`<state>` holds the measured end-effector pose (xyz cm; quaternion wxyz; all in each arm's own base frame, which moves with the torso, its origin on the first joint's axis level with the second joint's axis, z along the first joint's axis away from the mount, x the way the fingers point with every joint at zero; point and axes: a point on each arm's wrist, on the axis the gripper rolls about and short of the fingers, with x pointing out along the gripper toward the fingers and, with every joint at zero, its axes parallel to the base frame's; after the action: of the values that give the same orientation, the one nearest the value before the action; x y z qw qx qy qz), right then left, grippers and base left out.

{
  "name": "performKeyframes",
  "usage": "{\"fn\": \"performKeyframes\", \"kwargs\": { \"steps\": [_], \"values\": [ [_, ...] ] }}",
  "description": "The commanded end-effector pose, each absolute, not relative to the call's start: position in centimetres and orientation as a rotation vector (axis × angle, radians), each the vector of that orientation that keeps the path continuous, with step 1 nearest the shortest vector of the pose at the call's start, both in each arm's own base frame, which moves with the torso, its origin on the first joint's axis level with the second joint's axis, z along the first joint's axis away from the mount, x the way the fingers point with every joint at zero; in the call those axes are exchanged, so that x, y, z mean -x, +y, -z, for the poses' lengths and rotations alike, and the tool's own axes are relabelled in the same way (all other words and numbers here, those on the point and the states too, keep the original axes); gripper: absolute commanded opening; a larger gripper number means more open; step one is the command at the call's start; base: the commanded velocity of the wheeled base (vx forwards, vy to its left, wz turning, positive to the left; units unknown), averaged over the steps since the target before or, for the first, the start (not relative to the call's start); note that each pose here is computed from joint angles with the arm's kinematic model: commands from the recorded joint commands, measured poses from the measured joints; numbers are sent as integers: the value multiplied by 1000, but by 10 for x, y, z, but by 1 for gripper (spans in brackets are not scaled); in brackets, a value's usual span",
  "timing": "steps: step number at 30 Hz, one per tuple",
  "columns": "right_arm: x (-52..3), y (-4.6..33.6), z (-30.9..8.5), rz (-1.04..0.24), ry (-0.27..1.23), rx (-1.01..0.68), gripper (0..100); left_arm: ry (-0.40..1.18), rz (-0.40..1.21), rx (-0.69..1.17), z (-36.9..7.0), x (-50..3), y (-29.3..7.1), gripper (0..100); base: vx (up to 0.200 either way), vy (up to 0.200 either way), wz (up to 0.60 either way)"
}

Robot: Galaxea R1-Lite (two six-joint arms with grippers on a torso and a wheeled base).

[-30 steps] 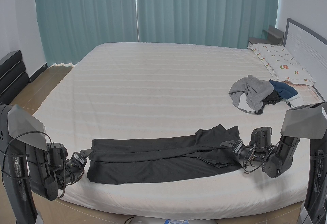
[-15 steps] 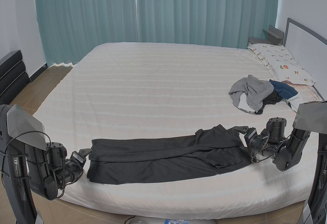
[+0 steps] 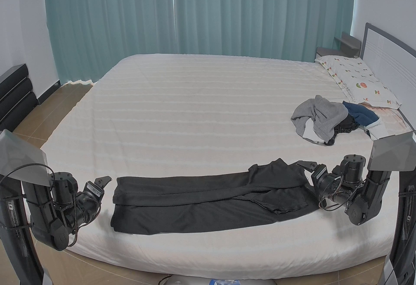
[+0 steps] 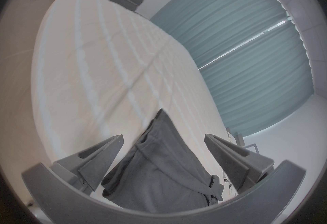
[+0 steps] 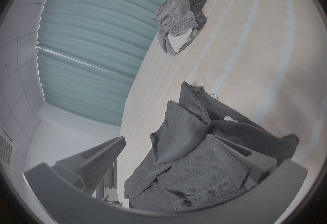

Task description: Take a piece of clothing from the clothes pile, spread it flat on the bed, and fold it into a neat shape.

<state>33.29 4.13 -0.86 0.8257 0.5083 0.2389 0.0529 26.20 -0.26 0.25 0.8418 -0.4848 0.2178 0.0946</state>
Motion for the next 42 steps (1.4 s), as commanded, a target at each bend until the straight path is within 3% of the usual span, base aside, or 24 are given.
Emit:
{"fn": "performKeyframes", "kwargs": {
  "steps": [1,12,37,38,42],
  "values": [
    [-323,43,26,-105,540,-1070,100,390,-104,953,-17,-282,-7,100,0,0,0],
    [-320,47,31,-116,552,-1038,100,620,3,701,4,-313,-5,100,0,0,0],
    [-318,48,33,-117,562,-1021,100,716,-9,608,38,-312,-16,100,0,0,0],
    [-318,48,33,-117,562,-1021,100,720,-6,606,39,-312,-18,0,0,0,0],
    [-318,48,33,-116,563,-1021,100,722,-12,609,40,-311,-17,0,0,0,0]
  ]
}}
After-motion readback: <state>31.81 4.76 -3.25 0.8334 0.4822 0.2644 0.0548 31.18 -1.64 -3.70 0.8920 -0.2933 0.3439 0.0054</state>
